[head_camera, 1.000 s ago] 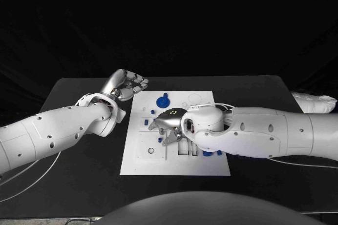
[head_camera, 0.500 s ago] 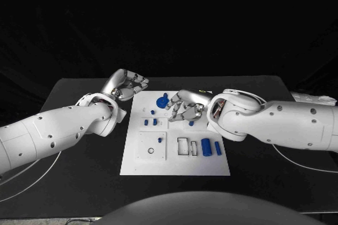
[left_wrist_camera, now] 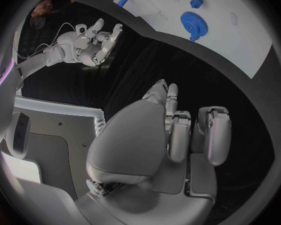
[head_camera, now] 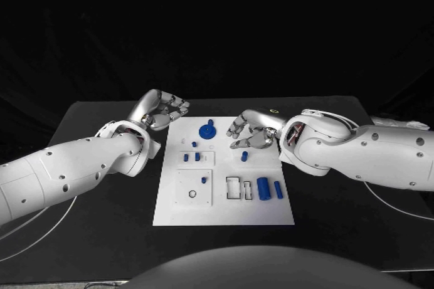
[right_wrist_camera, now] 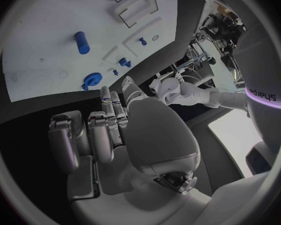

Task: Assemble the parts on the task board

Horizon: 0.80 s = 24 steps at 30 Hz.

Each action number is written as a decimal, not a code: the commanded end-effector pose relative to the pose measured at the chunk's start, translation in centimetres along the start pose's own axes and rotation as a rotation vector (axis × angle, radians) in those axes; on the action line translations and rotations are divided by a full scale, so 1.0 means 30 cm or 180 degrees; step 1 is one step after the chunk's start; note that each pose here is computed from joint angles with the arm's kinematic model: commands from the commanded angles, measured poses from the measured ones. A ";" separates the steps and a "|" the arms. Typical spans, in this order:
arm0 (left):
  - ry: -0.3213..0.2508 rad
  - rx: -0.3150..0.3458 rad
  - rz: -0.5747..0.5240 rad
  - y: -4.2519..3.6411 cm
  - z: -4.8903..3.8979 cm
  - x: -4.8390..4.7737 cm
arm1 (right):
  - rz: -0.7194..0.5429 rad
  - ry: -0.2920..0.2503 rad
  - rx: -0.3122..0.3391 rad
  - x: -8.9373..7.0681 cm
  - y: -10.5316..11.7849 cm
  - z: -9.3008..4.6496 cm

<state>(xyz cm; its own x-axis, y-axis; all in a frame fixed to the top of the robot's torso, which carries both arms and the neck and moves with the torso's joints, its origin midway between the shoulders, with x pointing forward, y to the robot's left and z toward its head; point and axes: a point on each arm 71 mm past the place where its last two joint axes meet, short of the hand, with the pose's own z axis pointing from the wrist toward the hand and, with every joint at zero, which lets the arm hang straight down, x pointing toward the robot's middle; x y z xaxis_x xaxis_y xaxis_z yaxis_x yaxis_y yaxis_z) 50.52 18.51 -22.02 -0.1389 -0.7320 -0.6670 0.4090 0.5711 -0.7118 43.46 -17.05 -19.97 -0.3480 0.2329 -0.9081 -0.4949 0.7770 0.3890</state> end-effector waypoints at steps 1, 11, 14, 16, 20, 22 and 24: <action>0.0013 0.0057 -0.0003 -0.007 0.001 0.004 | -0.0693 0.0229 -0.0081 0.027 -0.004 0.000; 0.0013 0.0043 -0.0002 -0.005 -0.001 0.001 | -0.0910 0.0556 0.0183 0.083 -0.053 0.005; 0.0013 0.0042 -0.0001 -0.004 -0.002 0.000 | -0.0931 0.0624 0.0226 0.092 -0.058 0.005; 0.0013 0.0040 0.0000 -0.004 -0.002 0.000 | -0.0947 0.0675 0.0255 0.098 -0.060 0.006; 0.0015 0.0039 0.0001 -0.003 -0.002 0.000 | -0.0974 0.0731 0.0295 0.104 -0.062 0.008; 0.0016 0.0039 0.0001 -0.003 -0.001 0.000 | -0.0981 0.0739 0.0311 0.106 -0.063 0.009; 0.0017 0.0039 0.0002 -0.003 -0.002 0.000 | -0.0988 0.0745 0.0333 0.107 -0.064 0.010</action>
<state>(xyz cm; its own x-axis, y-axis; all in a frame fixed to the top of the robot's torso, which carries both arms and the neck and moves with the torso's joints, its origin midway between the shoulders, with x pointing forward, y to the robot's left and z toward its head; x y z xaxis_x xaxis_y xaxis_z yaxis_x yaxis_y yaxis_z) 50.51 18.68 -22.06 -0.1376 -0.7316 -0.6677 0.4070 0.5728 -0.7115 43.52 -17.43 -23.35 -0.3630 -0.0987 -0.9265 -0.5345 0.8365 0.1203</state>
